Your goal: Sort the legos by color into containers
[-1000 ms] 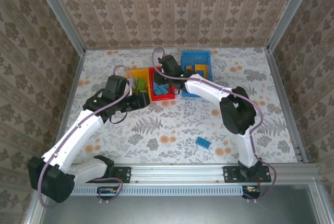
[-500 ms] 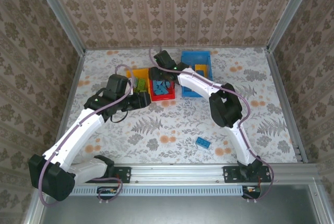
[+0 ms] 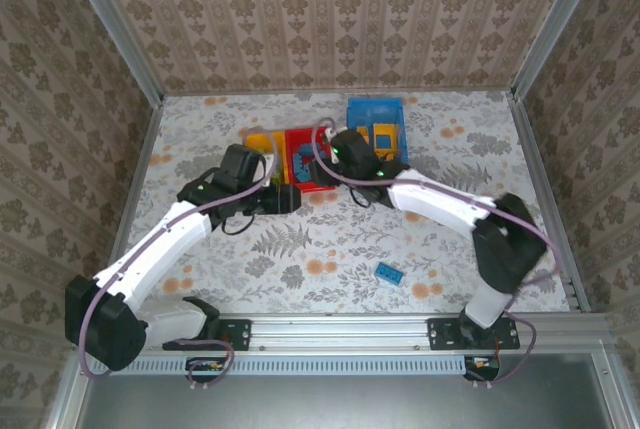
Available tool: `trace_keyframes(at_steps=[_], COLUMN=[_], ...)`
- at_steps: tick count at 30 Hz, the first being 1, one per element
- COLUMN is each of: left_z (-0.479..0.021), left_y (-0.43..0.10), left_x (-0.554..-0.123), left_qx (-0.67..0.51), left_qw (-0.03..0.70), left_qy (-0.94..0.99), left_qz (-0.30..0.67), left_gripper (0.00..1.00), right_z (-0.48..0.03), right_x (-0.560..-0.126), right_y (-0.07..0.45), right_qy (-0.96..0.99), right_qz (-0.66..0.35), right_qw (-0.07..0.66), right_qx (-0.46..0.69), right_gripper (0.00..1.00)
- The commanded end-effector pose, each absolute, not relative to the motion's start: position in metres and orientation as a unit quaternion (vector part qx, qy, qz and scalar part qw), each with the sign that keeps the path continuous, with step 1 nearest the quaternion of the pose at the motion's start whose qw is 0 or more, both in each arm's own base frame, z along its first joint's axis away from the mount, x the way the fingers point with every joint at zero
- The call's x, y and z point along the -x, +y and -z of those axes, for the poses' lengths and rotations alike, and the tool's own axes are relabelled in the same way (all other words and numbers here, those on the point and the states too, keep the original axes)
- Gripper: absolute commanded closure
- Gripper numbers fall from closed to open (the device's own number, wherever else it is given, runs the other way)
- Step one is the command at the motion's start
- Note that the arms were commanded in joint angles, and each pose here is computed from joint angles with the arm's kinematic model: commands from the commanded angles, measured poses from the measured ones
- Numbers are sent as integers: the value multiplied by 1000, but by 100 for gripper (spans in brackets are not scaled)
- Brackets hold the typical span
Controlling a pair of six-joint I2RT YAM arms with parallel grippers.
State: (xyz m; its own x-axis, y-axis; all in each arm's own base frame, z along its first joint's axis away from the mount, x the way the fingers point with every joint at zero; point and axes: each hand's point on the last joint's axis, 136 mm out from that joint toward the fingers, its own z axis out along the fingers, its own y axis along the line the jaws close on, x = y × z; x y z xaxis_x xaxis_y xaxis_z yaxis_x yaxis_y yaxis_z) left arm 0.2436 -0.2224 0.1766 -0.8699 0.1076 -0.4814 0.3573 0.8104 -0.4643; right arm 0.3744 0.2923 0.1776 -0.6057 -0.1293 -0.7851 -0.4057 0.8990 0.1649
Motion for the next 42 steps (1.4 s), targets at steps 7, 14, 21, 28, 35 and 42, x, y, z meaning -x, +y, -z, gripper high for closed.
trace_keyframes(at_steps=[7, 14, 21, 28, 35, 42], left_z=[-141, -135, -134, -137, -140, -143], left_y=[-258, -264, -263, -263, -258, -255], left_x=[-188, -172, -169, -170, -164, -162], left_qx=[-296, -325, -327, -316, -293, -284], left_qw=[173, 167, 162, 172, 176, 179], left_qy=[892, 880, 881, 884, 887, 889], left_qz=[294, 305, 299, 299, 310, 312], left_gripper=[34, 34, 34, 33, 33, 34], right_z=[-138, -87, -64, -45, -26, -18], right_x=[-229, -161, -159, -161, -171, -179], right_y=[184, 159, 152, 152, 159, 152], right_qy=[938, 973, 974, 973, 981, 991], right_qz=[-78, -35, 39, 70, 46, 24], right_qw=[301, 179, 150, 123, 99, 76], right_qx=[150, 140, 163, 182, 160, 108], right_gripper=[25, 21, 13, 9, 22, 42])
